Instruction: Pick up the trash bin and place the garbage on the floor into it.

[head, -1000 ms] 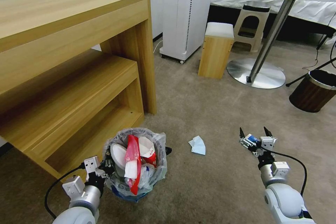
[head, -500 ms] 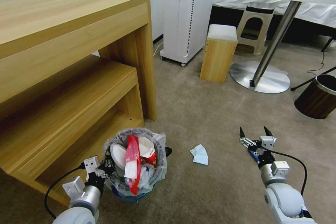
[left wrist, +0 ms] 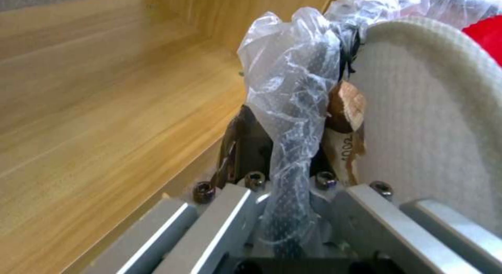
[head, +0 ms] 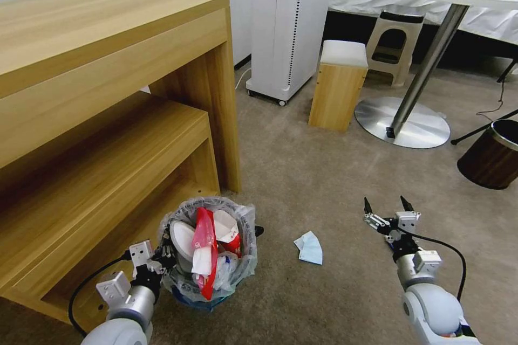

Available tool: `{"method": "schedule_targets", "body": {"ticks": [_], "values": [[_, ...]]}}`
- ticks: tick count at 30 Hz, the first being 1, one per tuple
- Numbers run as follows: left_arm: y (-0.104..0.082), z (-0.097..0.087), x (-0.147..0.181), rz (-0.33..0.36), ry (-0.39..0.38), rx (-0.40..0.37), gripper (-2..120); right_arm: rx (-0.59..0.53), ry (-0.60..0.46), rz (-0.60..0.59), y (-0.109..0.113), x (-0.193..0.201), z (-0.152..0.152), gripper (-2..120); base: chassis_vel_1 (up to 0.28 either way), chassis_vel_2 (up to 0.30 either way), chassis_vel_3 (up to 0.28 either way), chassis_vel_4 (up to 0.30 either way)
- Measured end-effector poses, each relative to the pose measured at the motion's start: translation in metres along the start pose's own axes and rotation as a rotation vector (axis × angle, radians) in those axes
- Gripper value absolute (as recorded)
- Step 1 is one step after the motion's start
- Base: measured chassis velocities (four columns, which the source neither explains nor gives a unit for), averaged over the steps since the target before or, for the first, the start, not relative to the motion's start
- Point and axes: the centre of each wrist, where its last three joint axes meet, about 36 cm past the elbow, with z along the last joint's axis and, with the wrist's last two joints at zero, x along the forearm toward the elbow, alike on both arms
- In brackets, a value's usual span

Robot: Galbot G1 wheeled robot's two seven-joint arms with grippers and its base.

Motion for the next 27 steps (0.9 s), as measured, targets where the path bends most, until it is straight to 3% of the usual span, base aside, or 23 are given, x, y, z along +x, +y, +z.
{"method": "schedule_targets", "body": {"ticks": [10, 27], "values": [[0.001, 0.001, 0.000, -0.005, 0.002, 0.000, 1, 0.000, 0.052, -0.096, 0.005, 0.002, -0.004, 100, 0.000, 0.000, 0.000, 0.000], [-0.002, 0.005, 0.001, -0.012, 0.003, 0.002, 1, -0.081, 0.301, -0.275, 0.037, 0.003, -0.018, 100, 0.000, 0.000, 0.000, 0.000]]}}
